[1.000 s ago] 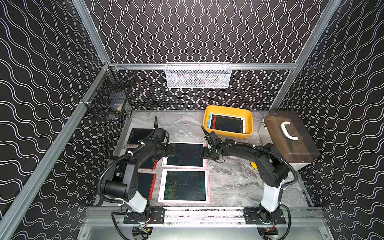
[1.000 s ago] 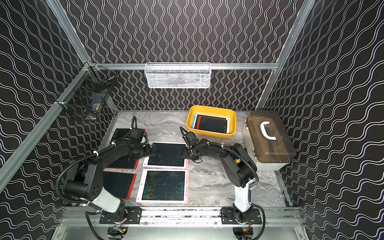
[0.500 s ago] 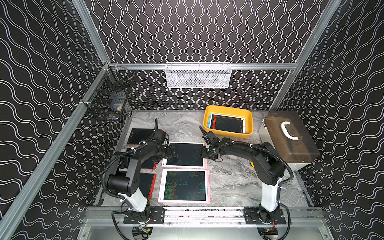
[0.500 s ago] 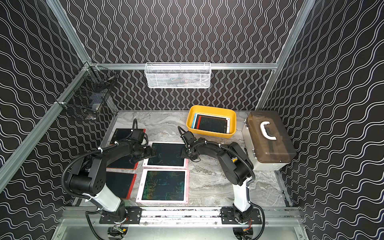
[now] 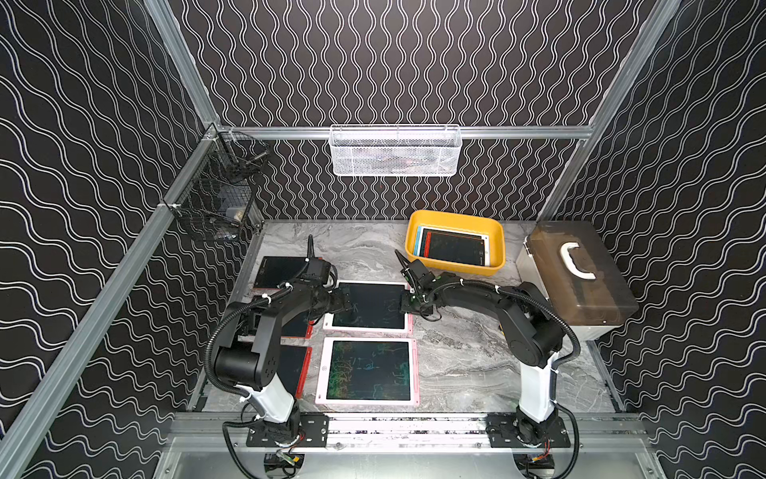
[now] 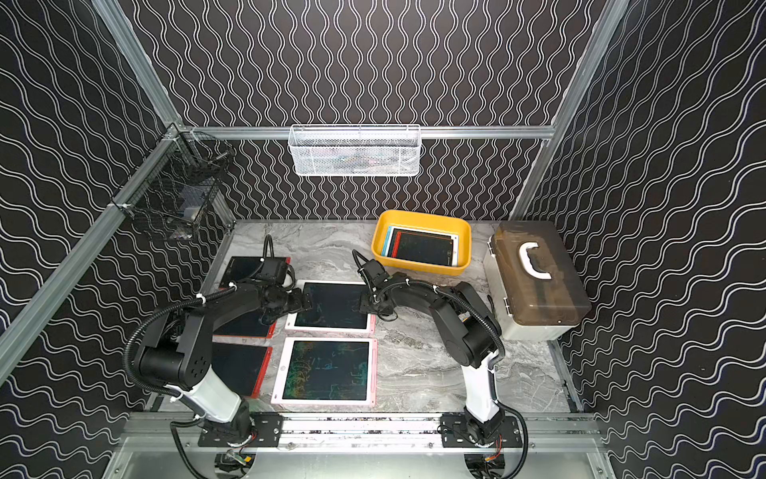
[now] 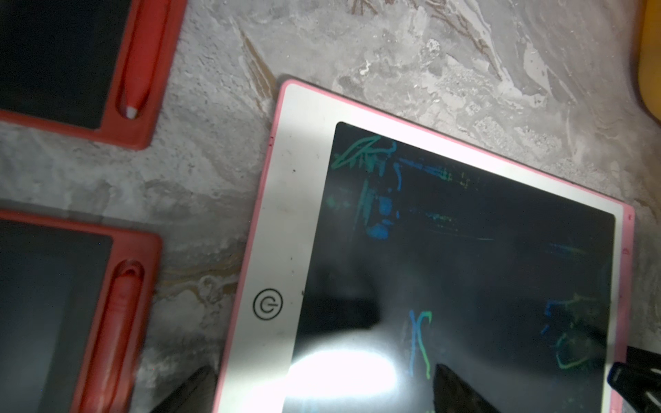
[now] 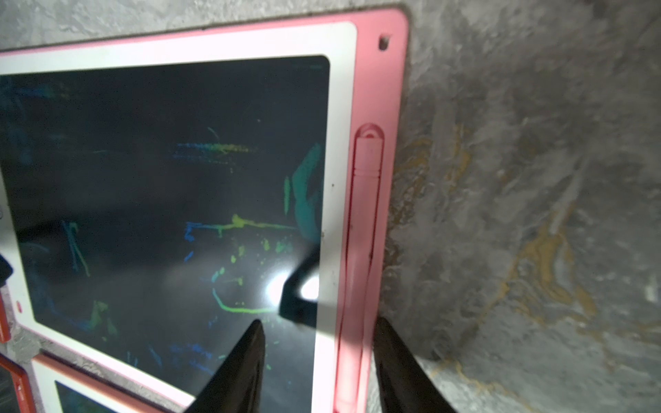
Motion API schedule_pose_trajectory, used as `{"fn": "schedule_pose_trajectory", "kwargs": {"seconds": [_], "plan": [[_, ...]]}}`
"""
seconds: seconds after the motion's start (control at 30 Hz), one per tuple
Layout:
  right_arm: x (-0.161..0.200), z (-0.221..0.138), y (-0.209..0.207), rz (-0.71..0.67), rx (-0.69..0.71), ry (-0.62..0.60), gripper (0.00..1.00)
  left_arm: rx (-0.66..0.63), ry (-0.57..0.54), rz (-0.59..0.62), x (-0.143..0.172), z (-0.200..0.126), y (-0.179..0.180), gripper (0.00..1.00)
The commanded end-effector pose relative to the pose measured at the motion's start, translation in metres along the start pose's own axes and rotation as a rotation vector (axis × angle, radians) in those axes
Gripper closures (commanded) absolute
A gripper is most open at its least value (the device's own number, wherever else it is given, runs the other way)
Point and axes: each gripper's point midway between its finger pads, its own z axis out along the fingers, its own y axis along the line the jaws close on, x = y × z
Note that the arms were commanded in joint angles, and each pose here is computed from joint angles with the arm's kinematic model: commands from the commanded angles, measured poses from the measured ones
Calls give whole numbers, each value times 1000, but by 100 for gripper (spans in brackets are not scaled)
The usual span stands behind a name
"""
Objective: Take out the writing tablet from the storage box
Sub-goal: Place the writing tablet at the center of the board.
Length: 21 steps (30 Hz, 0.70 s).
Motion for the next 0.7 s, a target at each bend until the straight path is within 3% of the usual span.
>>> {"fn": "schedule_pose_trajectory", "kwargs": {"seconds": [0.0, 0.67], "plan": [[11, 3, -11, 3, 49, 38, 49, 34, 99, -53, 25, 2, -2, 1], [8, -9, -20, -10, 89, 7, 45, -1, 61, -35, 23, -13, 3, 1]]}}
